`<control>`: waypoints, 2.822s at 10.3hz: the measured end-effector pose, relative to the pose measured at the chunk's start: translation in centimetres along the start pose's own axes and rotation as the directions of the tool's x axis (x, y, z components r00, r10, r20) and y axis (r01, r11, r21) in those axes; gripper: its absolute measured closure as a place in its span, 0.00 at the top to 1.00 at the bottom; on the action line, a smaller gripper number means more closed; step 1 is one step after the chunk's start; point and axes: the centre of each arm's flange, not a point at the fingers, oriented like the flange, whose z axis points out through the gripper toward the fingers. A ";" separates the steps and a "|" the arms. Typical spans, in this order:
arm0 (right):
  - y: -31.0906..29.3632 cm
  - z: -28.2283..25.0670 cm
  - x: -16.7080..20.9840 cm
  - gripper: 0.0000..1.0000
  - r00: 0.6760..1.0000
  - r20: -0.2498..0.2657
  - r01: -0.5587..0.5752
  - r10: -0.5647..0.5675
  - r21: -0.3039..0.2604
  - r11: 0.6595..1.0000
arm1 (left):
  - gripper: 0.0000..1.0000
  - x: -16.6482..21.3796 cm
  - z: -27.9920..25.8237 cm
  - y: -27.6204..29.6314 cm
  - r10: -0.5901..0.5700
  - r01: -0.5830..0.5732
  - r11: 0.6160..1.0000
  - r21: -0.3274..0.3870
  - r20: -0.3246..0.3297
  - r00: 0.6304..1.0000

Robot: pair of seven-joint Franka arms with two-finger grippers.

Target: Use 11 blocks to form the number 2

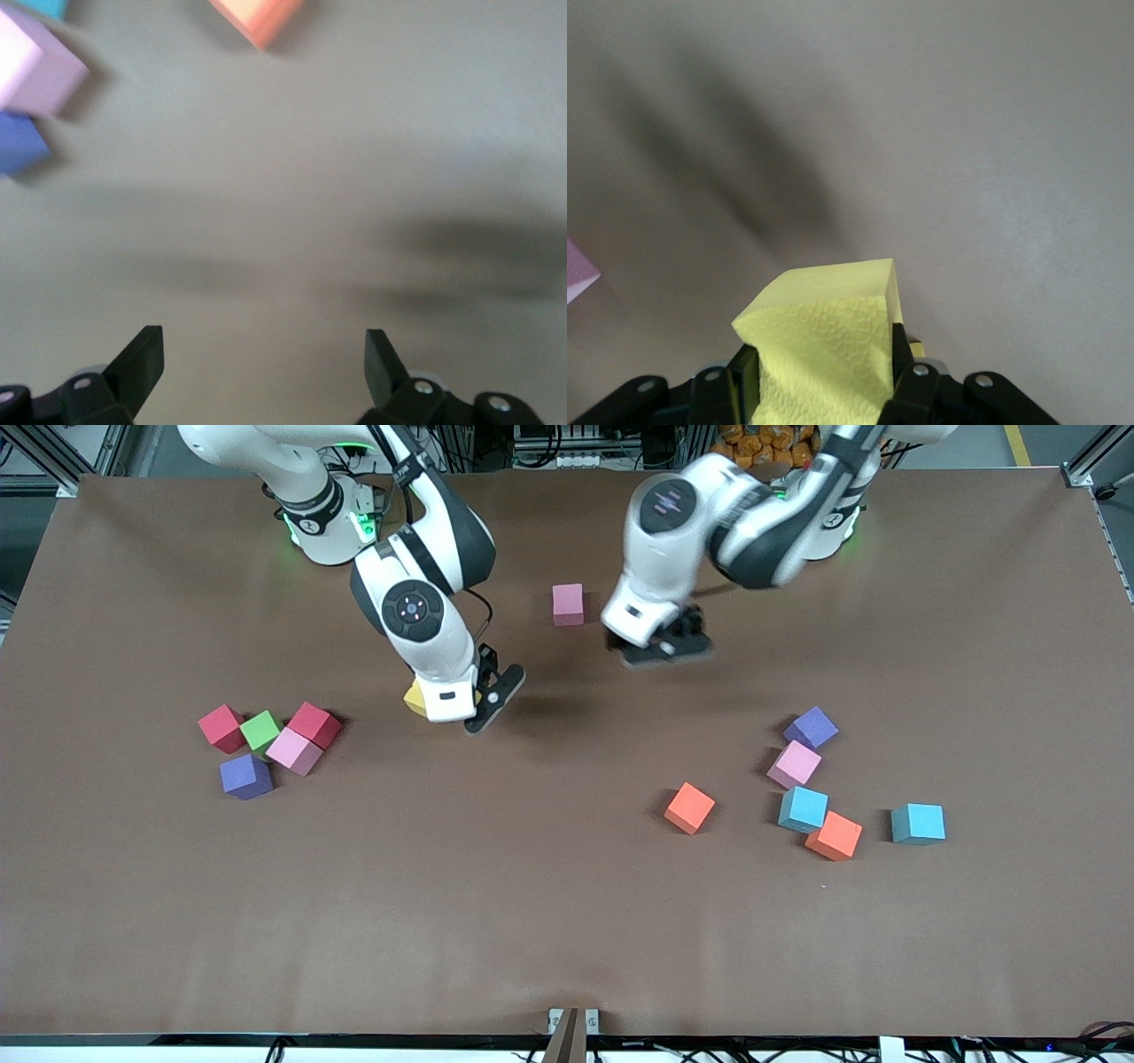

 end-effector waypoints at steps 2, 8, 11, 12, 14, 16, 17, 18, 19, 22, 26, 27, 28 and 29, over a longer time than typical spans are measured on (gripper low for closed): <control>-2.6 -1.6 -1.5 0.56 0.990 -0.020 0.142 -0.142 0.005 0.990 | 1.00 4.6 0.2 -5.1 0.033 -0.033 0.999 -0.016 0.016 0.999; -5.3 1.4 -4.6 0.56 0.962 0.031 0.271 -0.273 0.047 0.961 | 1.00 9.9 0.8 -12.9 0.080 -0.080 0.997 0.005 0.011 0.997; -11.9 5.2 -3.0 0.56 0.936 0.044 0.344 -0.348 0.077 0.936 | 1.00 11.5 2.3 -14.8 0.131 -0.132 0.991 0.005 0.037 0.991; -14.2 6.3 -2.7 0.56 0.932 0.028 0.359 -0.362 0.085 0.930 | 1.00 12.2 3.1 -15.5 0.168 -0.169 0.986 0.012 0.044 0.985; -17.0 8.8 -3.5 0.56 0.932 0.005 0.361 -0.363 0.090 0.928 | 1.00 13.4 4.5 -16.5 0.223 -0.225 0.973 0.046 0.048 0.974; -18.2 10.4 -4.6 0.56 0.933 -0.013 0.359 -0.359 0.083 0.930 | 1.00 13.2 5.5 -15.7 0.269 -0.273 0.959 0.075 0.050 0.962; -18.6 11.1 -5.0 0.56 0.934 -0.026 0.358 -0.357 0.071 0.931 | 1.00 13.1 5.7 -15.3 0.301 -0.305 0.949 0.081 0.053 0.952; -19.2 11.6 -5.5 0.56 0.935 -0.037 0.354 -0.352 0.069 0.933 | 1.00 13.1 5.8 -15.2 0.352 -0.356 0.931 0.080 0.057 0.934; -20.1 12.1 -5.7 0.56 0.934 -0.047 0.358 -0.355 0.066 0.932 | 1.00 13.3 5.8 -15.7 0.401 -0.405 0.911 0.076 0.062 0.914; -22.1 13.7 -6.5 0.56 0.921 -0.048 0.389 -0.387 0.043 0.920 | 1.00 14.2 6.1 -17.5 0.466 -0.470 0.880 0.066 0.069 0.882; -22.4 14.6 -6.6 0.56 0.923 -0.045 0.384 -0.383 0.039 0.922 | 1.00 15.7 9.6 -18.6 0.494 -0.496 0.868 0.033 0.043 0.868; -22.3 14.6 -6.6 0.56 0.925 -0.045 0.379 -0.378 0.040 0.924 | 1.00 16.0 10.2 -18.9 0.498 -0.499 0.866 0.029 0.038 0.866; -22.3 14.6 -6.6 0.56 0.927 -0.048 0.373 -0.371 0.043 0.927 | 1.00 16.2 10.6 -18.8 0.501 -0.502 0.865 0.026 0.034 0.865; -22.2 14.6 -6.5 0.56 0.932 -0.055 0.361 -0.358 0.047 0.931 | 1.00 16.2 10.9 -18.8 0.504 -0.505 0.863 0.023 0.030 0.863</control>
